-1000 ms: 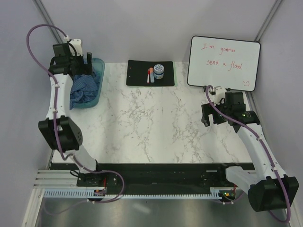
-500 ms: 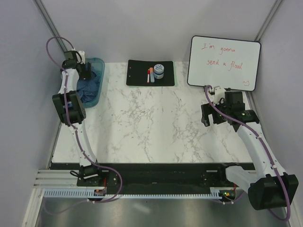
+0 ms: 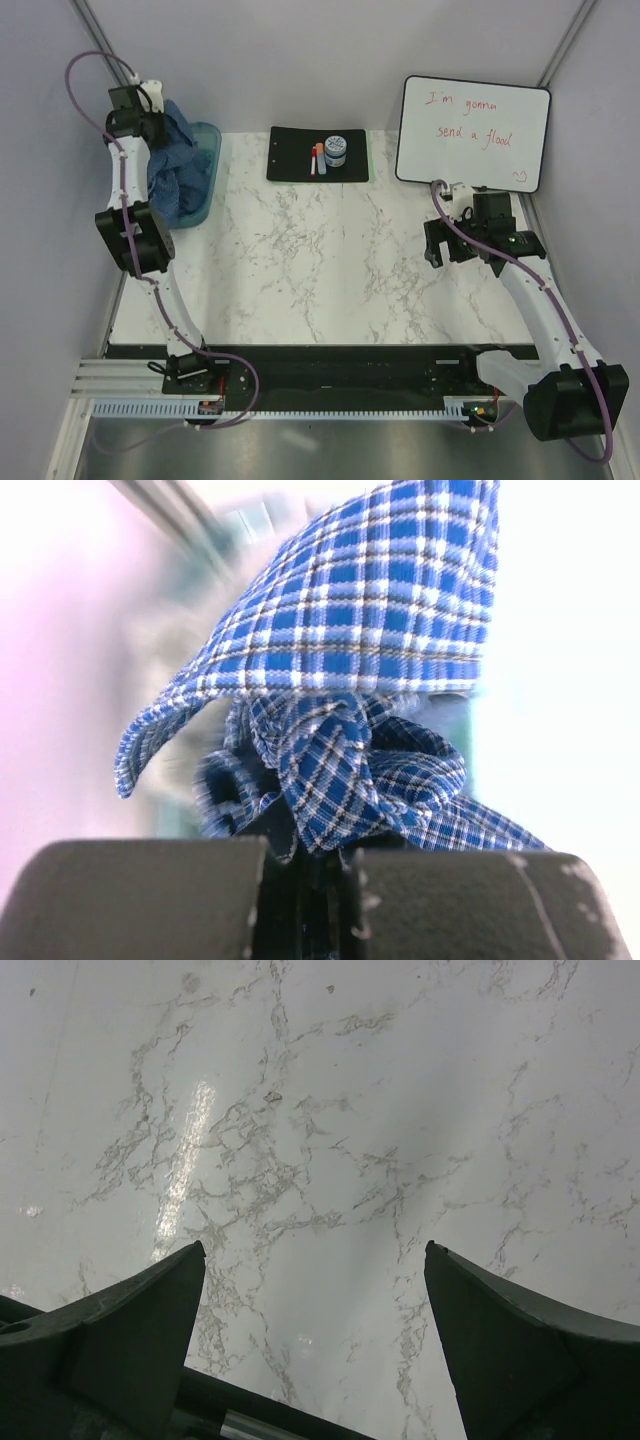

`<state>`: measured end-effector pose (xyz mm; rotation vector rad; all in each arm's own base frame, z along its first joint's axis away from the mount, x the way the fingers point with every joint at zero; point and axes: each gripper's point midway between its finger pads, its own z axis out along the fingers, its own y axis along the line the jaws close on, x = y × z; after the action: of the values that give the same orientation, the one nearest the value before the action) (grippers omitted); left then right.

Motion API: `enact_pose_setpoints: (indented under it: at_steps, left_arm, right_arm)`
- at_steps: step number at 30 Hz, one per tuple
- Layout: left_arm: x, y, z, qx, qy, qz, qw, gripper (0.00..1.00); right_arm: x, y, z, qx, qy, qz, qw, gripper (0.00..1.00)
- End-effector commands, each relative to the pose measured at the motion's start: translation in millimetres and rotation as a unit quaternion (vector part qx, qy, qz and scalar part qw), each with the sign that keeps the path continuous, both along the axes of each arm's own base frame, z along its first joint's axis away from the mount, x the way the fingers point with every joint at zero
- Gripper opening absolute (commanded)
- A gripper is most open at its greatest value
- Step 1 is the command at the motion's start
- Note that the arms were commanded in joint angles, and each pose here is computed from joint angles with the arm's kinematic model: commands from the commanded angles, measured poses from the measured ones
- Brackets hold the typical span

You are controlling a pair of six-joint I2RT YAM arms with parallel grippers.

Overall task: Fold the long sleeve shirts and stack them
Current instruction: Grab the shirt from the pile, then move the shirt to the center of the board

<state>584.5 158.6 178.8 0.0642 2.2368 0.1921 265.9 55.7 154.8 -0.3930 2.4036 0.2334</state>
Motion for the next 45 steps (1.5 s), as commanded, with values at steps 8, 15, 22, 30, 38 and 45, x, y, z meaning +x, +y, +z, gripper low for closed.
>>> enact_pose_setpoints:
  at_steps: [8,15,22,30,38,45]
  left_arm:
    - [-143.4,-128.2,367.7,-0.041,-0.355,-0.154,0.921,0.02]
    - [-232.9,-254.3,417.3,-0.126,-0.390,-0.308,0.859,0.02]
    - [-290.7,-349.1,302.6,-0.208,-0.214,-0.517,0.802,0.68]
    - [-279.0,-286.3,145.6,-0.176,-0.080,-0.457,0.868,1.00]
    - [-337.4,-303.9,-4.2,-0.103,0.079,-0.506,0.853,1.00]
    - [-329.4,-308.0,-62.1,-0.116,0.158,-0.477,0.857,1.00]
  right_arm:
    - [5.8,4.3,19.3,0.010,-0.037,0.011,0.999,0.98]
    - [4.9,2.9,22.5,0.009,-0.041,0.006,0.999,0.98]
    - [6.7,-1.6,29.0,-0.002,-0.041,-0.001,0.999,0.98]
    - [8.2,-0.8,37.4,-0.015,-0.035,0.028,0.999,0.98]
    - [24.6,42.2,26.4,0.063,-0.011,0.102,0.993,0.98]
    - [54.3,98.3,10.0,0.038,0.000,0.158,0.987,0.98]
